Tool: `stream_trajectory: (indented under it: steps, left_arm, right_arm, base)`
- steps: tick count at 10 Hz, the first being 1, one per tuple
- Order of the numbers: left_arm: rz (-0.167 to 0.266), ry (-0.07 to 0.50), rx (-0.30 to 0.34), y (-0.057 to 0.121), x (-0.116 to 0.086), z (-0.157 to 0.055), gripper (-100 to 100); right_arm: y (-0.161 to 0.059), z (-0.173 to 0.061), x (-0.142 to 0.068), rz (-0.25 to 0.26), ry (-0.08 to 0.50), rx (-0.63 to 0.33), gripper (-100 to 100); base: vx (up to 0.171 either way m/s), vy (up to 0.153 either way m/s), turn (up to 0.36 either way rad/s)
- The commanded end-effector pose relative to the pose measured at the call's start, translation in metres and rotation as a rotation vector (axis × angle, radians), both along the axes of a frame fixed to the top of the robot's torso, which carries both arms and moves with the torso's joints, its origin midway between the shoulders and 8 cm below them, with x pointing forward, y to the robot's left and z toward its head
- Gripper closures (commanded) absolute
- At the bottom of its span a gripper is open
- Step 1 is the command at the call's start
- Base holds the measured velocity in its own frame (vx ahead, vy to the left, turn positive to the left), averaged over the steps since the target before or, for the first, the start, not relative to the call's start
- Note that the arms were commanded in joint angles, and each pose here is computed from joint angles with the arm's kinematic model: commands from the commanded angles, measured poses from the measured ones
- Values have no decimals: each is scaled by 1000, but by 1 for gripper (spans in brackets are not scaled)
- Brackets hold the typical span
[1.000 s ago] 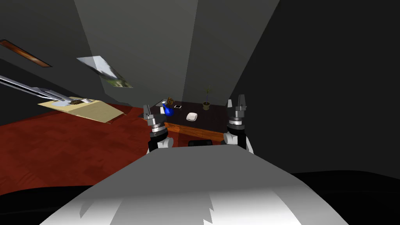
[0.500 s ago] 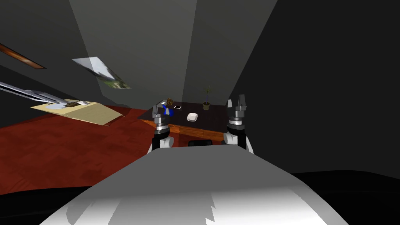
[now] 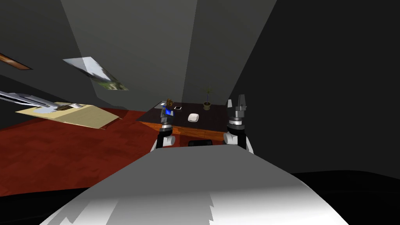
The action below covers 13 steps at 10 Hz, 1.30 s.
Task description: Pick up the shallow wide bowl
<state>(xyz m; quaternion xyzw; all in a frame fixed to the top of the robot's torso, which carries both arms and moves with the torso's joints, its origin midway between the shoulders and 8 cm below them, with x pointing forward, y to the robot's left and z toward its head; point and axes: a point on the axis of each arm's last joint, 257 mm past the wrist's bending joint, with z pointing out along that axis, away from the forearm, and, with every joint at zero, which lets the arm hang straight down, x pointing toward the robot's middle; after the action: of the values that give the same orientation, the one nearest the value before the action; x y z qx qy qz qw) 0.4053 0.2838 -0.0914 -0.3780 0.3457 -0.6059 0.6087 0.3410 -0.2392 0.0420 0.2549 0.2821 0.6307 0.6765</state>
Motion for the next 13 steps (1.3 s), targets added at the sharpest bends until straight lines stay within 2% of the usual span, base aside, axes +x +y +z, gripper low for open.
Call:
stream_trajectory:
  steps: [1,9,10,11,13]
  left_arm:
    - [-3,58,4,1,15,-20,-100]
    - [-13,369,17,-1,71,-136,-100]
    - [-12,378,16,-1,71,-141,-100]
    - [-14,415,19,-2,77,-152,-100]
    - [-12,425,18,-1,76,-157,-100]
  right_arm:
    - [0,0,0,0,0,0,0]
    - [0,0,0,0,0,0,0]
    - [0,0,0,0,0,0,0]
    - [0,0,0,0,0,0,0]
    - [0,0,0,0,0,0,0]
  base:
    - [22,120,-70]
    - [17,96,-75]
    - [11,30,-16]
    - [9,14,-47]
    - [3,3,-10]
